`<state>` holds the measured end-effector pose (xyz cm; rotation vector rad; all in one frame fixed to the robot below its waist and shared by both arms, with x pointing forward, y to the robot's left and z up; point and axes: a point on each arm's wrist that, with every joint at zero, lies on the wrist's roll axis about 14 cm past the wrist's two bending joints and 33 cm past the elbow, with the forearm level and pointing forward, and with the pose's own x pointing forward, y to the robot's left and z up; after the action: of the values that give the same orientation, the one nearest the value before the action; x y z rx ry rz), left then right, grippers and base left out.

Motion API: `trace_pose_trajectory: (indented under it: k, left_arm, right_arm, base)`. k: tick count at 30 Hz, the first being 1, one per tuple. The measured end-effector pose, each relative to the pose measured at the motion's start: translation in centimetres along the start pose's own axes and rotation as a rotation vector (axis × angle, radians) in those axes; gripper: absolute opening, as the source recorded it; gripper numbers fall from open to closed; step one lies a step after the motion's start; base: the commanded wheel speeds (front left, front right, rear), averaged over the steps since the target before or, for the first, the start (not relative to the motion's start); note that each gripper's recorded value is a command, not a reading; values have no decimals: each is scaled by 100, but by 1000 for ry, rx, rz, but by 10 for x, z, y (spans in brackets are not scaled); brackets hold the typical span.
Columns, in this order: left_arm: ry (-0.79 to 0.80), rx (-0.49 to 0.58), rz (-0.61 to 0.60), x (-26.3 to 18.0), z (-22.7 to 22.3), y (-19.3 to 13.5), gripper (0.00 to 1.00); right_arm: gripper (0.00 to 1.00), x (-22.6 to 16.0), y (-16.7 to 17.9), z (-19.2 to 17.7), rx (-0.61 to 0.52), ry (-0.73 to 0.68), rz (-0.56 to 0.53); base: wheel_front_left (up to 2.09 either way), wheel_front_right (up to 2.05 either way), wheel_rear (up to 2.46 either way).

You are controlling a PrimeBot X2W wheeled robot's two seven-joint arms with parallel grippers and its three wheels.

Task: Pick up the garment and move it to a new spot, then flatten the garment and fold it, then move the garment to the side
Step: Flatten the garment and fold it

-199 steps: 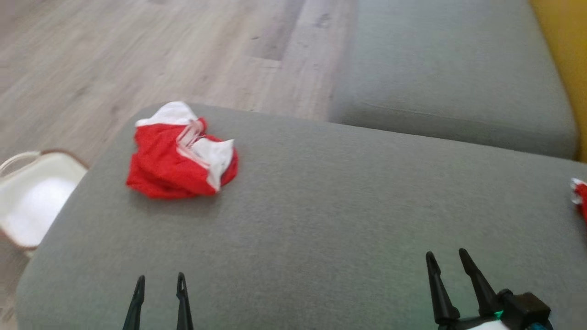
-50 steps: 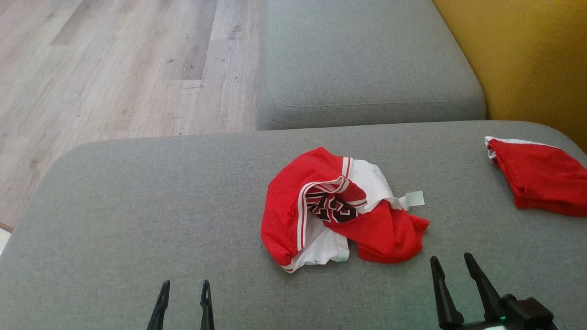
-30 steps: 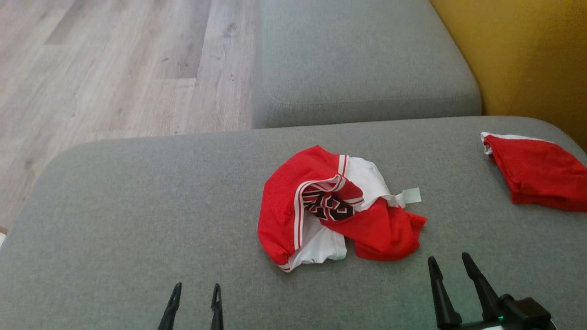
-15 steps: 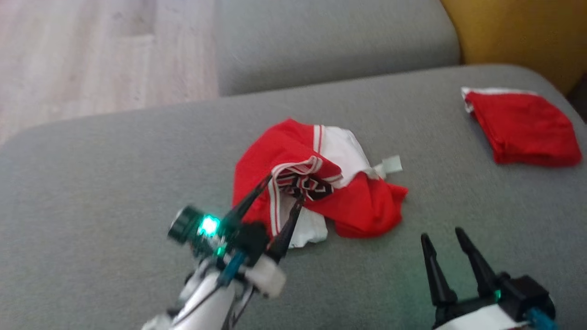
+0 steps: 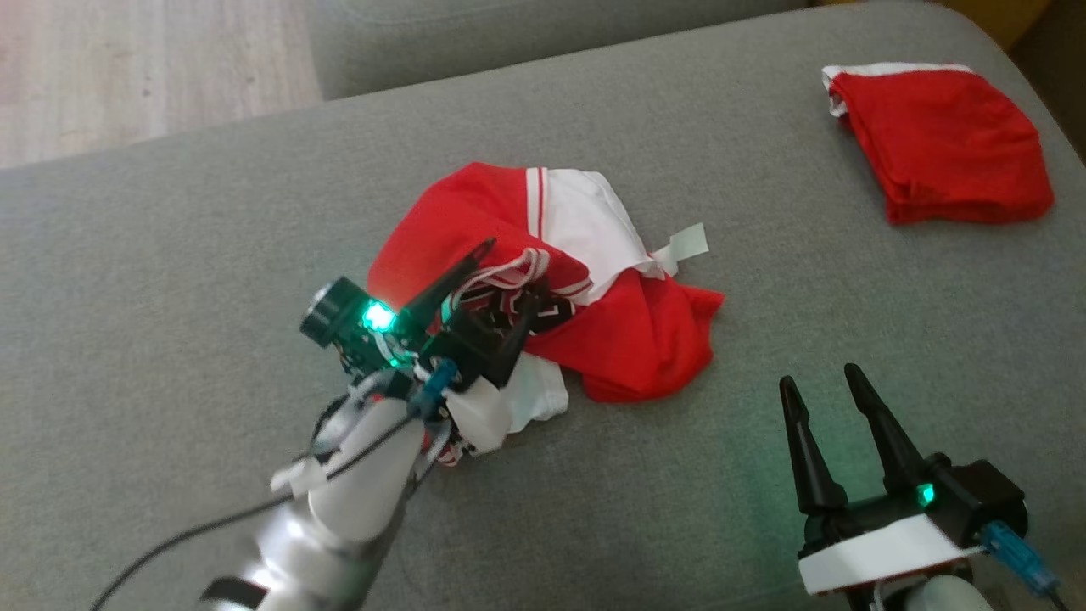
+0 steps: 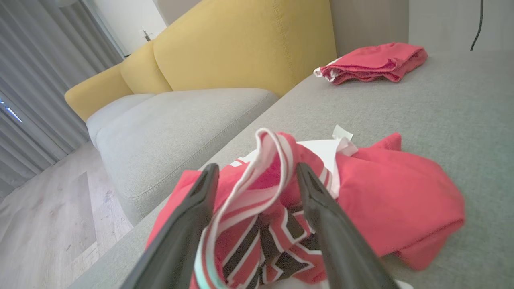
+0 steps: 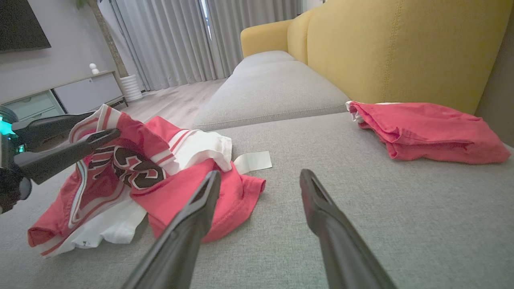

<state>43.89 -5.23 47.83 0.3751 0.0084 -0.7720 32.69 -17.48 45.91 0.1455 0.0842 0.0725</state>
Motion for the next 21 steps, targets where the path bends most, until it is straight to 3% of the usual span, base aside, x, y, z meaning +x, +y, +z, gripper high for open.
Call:
trace_pose_trajectory:
  k: [1, 2, 3, 9, 13, 16, 21]
  left_arm:
    - [9, 3, -6, 3, -3, 1, 100]
    - [14, 5, -14, 6, -5, 1, 75]
    - [23, 3, -22, 9, -8, 2, 0]
    - [-9, -20, -47, 20, 1, 4, 0]
    - [-97, -53, -84, 32, 36, 1, 0]
    - [-220, -18, -113, 48, 90, 5, 0]
    - [-558, 94, -120, 53, 239, 27, 0]
  right_arm:
    - [100, 0, -1, -1, 0, 3, -4]
    - [100, 1, -2, -1, 0, 4, -7]
    - [100, 1, -3, -1, -1, 6, -12]
    - [100, -3, -8, -1, -1, 6, -31]
    - [100, -8, -10, 2, 0, -6, -42]
    - [100, -9, -11, 8, 5, -28, -53]
    - [100, -16, -11, 13, 12, -51, -66]
  base:
    - [0, 0, 0]
    - [0, 0, 0]
    - [0, 0, 0]
    - [0, 0, 0]
    - [0, 0, 0]
    - [0, 0, 0]
    - [0, 0, 0]
